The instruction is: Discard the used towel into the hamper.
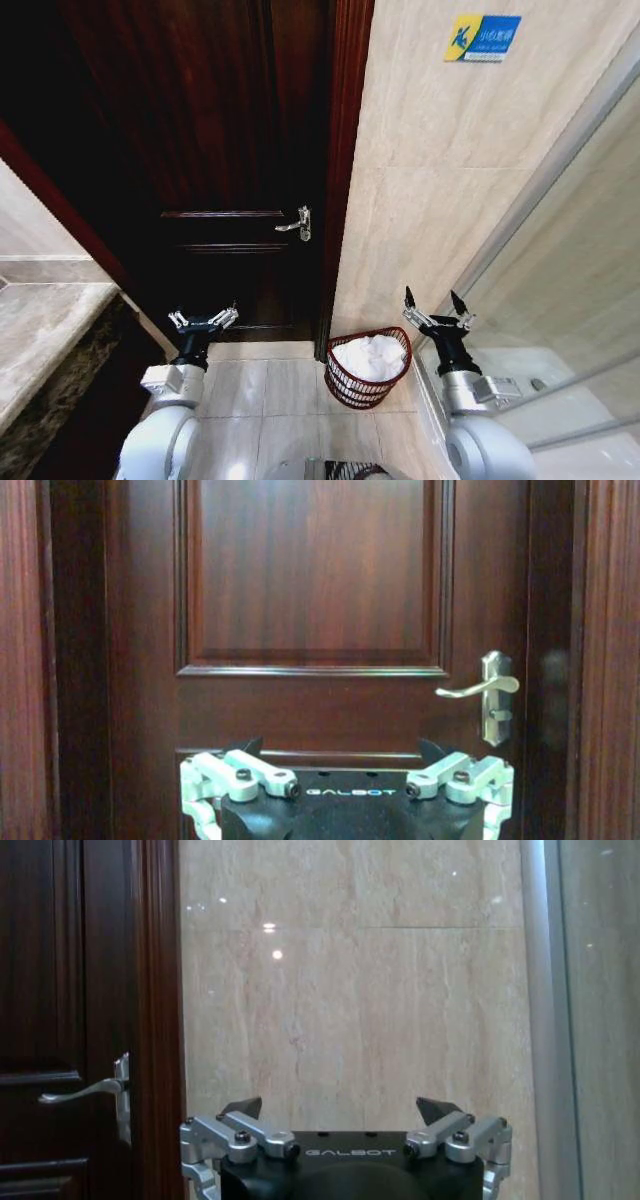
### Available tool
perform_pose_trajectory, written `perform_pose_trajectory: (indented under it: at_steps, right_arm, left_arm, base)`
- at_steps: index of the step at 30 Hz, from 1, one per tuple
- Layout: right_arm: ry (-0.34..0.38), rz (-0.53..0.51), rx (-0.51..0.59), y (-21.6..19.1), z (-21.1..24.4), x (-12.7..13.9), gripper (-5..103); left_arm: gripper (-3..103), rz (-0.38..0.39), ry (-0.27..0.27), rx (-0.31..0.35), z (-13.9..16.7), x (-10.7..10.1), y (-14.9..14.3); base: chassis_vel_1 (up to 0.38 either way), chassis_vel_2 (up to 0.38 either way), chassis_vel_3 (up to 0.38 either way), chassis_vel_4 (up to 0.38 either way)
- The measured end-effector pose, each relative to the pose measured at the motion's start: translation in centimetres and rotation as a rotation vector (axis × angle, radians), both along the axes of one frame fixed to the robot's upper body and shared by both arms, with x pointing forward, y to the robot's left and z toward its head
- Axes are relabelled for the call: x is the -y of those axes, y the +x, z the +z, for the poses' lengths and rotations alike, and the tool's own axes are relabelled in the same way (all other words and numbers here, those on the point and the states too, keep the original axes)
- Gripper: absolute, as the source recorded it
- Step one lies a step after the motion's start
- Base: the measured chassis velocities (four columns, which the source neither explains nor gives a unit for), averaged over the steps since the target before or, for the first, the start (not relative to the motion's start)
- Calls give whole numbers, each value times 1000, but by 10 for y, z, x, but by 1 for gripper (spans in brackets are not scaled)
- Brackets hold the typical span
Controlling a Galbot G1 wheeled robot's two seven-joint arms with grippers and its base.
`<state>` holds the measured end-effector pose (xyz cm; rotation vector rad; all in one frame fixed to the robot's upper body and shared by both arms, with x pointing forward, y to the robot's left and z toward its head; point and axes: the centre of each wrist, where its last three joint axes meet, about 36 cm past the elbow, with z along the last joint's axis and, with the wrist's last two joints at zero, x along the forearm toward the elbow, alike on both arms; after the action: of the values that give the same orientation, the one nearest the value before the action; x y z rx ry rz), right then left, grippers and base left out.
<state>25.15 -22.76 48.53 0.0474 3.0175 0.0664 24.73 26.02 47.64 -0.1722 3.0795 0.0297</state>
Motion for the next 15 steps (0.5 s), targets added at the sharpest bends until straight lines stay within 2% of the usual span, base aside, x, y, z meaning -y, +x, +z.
perform_pose_trajectory:
  at_steps: [15]
  right_arm:
    - [-8,10,0,2,0,-7,100]
  left_arm:
    - [100,7,-1,-5,-3,-1,1]
  base:
    - [0,0,0,0]
